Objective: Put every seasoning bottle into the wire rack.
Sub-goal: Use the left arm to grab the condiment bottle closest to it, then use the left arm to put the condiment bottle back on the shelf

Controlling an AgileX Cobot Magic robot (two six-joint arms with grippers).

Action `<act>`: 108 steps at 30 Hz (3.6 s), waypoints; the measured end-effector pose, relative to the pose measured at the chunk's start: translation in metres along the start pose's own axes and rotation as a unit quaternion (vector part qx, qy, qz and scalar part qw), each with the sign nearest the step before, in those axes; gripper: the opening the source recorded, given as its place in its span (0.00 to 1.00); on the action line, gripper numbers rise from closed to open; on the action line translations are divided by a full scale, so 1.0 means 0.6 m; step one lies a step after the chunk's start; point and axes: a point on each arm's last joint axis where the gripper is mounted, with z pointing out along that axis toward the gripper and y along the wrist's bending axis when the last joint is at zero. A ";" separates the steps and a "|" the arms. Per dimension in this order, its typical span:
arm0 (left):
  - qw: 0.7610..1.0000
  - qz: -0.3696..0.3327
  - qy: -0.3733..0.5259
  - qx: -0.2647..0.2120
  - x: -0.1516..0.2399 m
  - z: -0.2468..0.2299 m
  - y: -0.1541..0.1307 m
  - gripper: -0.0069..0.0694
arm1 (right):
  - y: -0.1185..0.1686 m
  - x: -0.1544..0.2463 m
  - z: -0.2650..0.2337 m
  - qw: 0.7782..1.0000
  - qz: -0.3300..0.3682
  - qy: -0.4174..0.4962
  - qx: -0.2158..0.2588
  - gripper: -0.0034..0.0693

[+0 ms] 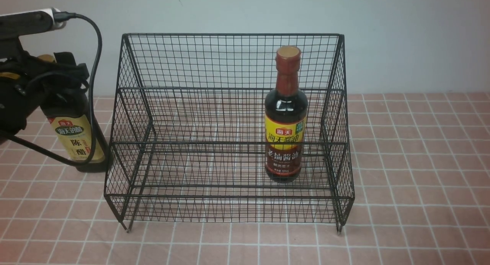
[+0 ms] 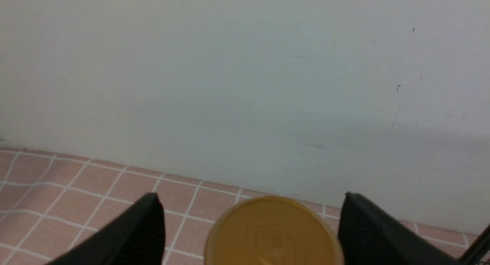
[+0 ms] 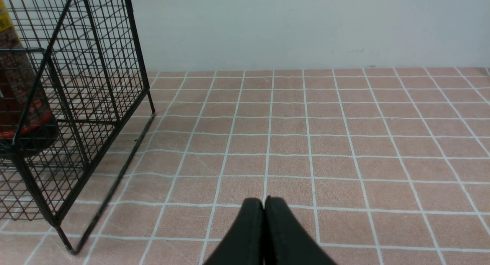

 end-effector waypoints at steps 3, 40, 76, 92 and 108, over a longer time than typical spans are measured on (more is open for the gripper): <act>1.000 0.001 0.006 -0.001 0.006 0.004 0.000 0.62 | 0.000 0.000 0.000 1.000 0.000 0.000 0.000 0.03; 0.935 0.031 -0.295 0.192 -0.346 -0.264 -0.126 0.49 | 0.000 0.000 0.000 1.000 0.000 0.000 0.000 0.03; 0.983 -0.020 -0.168 0.075 -0.189 -0.032 -0.219 0.49 | 0.000 0.000 0.000 1.000 -0.001 0.000 0.000 0.03; 0.984 0.018 -0.079 0.159 -0.150 -0.023 -0.248 0.49 | 0.000 0.000 0.000 1.000 -0.001 0.000 0.000 0.03; 0.980 0.080 -0.015 0.184 -0.080 0.025 -0.274 0.49 | 0.000 0.000 0.000 1.000 -0.001 0.000 0.000 0.03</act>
